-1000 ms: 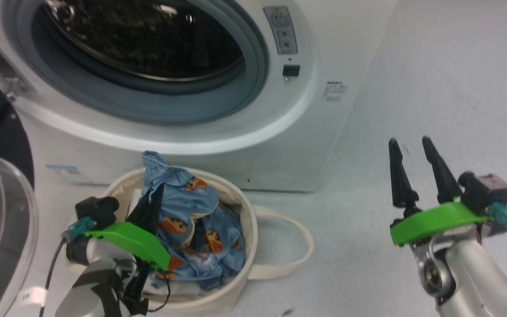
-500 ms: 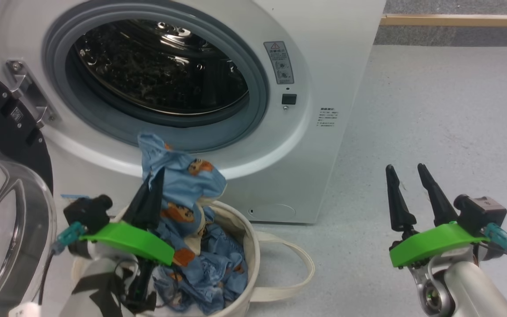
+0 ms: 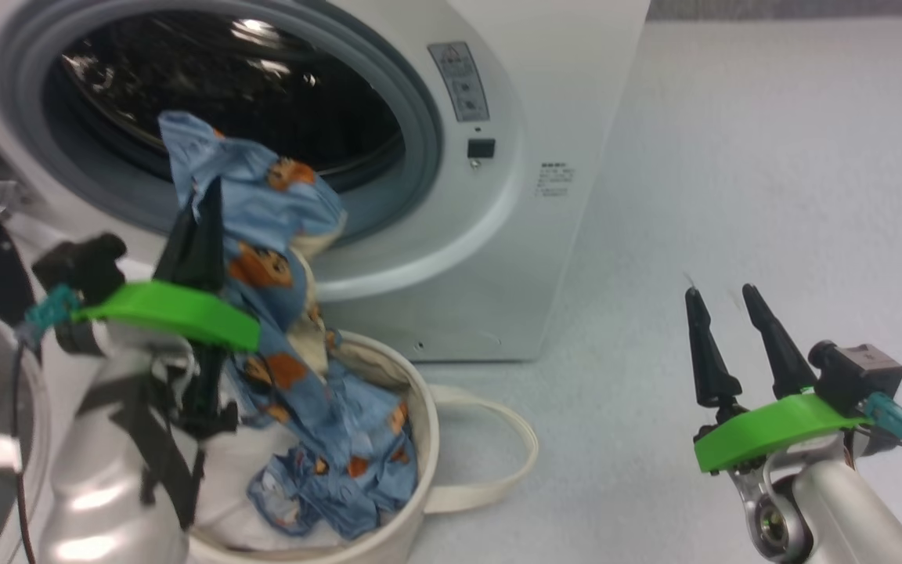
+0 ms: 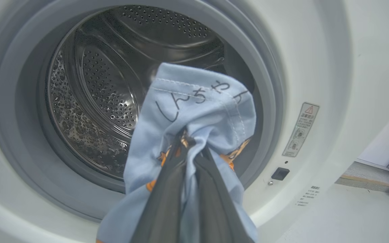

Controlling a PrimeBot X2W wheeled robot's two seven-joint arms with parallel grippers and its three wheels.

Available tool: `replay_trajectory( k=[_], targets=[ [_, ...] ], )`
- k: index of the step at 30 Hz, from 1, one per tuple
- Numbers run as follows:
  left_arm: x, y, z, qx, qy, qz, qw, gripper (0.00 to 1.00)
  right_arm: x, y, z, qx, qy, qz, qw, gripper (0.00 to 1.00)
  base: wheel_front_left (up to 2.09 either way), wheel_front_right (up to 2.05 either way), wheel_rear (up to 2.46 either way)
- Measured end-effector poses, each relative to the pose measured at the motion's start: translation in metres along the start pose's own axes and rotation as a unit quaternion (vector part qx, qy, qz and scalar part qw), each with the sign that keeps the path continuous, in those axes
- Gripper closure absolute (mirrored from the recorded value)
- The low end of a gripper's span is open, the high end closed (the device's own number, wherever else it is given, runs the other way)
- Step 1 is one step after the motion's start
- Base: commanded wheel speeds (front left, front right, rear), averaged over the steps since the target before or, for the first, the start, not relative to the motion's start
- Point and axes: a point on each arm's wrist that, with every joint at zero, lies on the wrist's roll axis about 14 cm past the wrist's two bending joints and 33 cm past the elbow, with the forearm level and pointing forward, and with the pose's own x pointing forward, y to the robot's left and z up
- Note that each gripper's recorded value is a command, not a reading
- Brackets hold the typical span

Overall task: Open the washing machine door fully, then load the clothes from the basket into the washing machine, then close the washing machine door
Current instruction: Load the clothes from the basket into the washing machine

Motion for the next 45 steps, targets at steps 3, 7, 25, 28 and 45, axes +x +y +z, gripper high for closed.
replay_trajectory(
  k=[3,7,25,28,45],
  targets=[
    [0.022,0.004,-0.014,0.011,0.023,0.003,1.000,1.00,0.002,-0.008,-0.008,0.000,0.010,-0.010,1.000,0.00,0.00,0.00,0.00],
    [0.053,0.008,-0.033,0.042,0.051,-0.002,0.998,1.00,0.010,-0.022,-0.014,-0.006,0.016,-0.023,1.000,0.00,0.00,0.00,0.00],
    [0.158,0.034,-0.124,0.131,0.101,-0.029,0.986,1.00,0.018,-0.093,-0.075,-0.031,0.081,-0.112,0.990,0.00,0.00,0.00,0.00],
    [0.177,0.041,-0.119,0.126,0.073,-0.019,0.989,1.00,0.017,-0.104,-0.087,-0.037,0.095,-0.125,0.987,0.00,0.00,0.00,0.00],
    [0.173,0.064,-0.185,0.149,0.144,0.004,0.978,0.69,0.017,-0.110,-0.099,-0.039,0.102,-0.141,0.984,0.00,0.00,0.00,0.00]
  ],
)
